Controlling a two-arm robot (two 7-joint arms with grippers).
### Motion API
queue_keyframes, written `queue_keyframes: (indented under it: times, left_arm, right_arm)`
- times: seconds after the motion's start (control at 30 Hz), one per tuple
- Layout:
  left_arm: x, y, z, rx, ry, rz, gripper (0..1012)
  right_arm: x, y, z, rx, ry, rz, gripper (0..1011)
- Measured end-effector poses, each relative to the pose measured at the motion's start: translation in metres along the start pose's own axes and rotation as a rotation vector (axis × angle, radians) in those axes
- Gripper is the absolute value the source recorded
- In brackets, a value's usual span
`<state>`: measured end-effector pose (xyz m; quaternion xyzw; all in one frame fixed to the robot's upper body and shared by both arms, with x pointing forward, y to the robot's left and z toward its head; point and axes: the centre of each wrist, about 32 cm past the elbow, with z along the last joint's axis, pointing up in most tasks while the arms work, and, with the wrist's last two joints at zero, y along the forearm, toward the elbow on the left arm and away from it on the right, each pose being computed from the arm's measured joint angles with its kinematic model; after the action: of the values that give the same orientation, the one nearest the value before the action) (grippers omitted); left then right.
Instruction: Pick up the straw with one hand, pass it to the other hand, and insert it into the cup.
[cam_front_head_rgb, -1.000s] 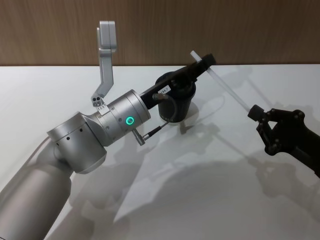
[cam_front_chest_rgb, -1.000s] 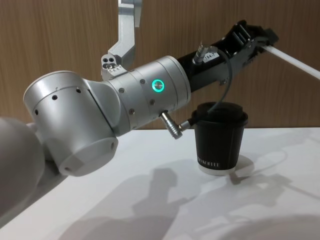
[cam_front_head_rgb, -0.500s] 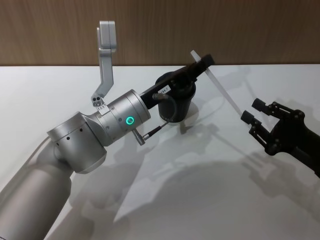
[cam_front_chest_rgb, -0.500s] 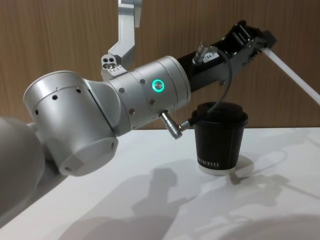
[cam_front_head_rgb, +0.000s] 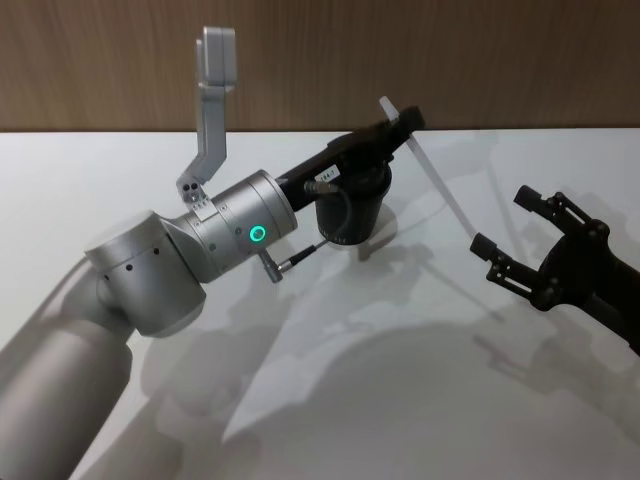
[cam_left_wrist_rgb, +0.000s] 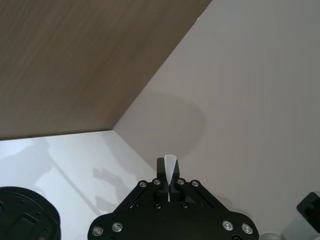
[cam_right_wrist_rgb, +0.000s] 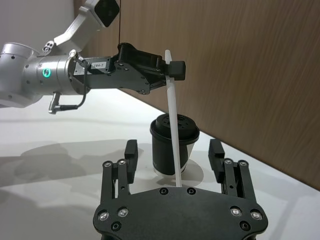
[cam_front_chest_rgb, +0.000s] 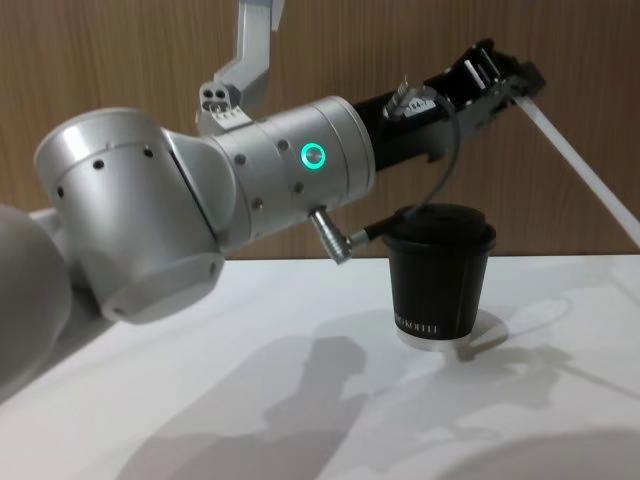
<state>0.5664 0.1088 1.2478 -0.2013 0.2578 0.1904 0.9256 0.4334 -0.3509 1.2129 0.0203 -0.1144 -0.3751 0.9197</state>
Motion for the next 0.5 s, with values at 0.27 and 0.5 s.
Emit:
queue_keyframes:
  times: [0.27,0.5]
  left_arm:
    - [-0.0141,-0.0027,0.0218,0.024,-0.122,0.040,16]
    - [-0.0249,-0.0059,0.0396,0.032,-0.180,0.046,15]
  right_arm:
    - [0.000,0.000,0.000,0.000,0.000,0.000,1001]
    - [0.000,0.000,0.000,0.000,0.000,0.000,1001]
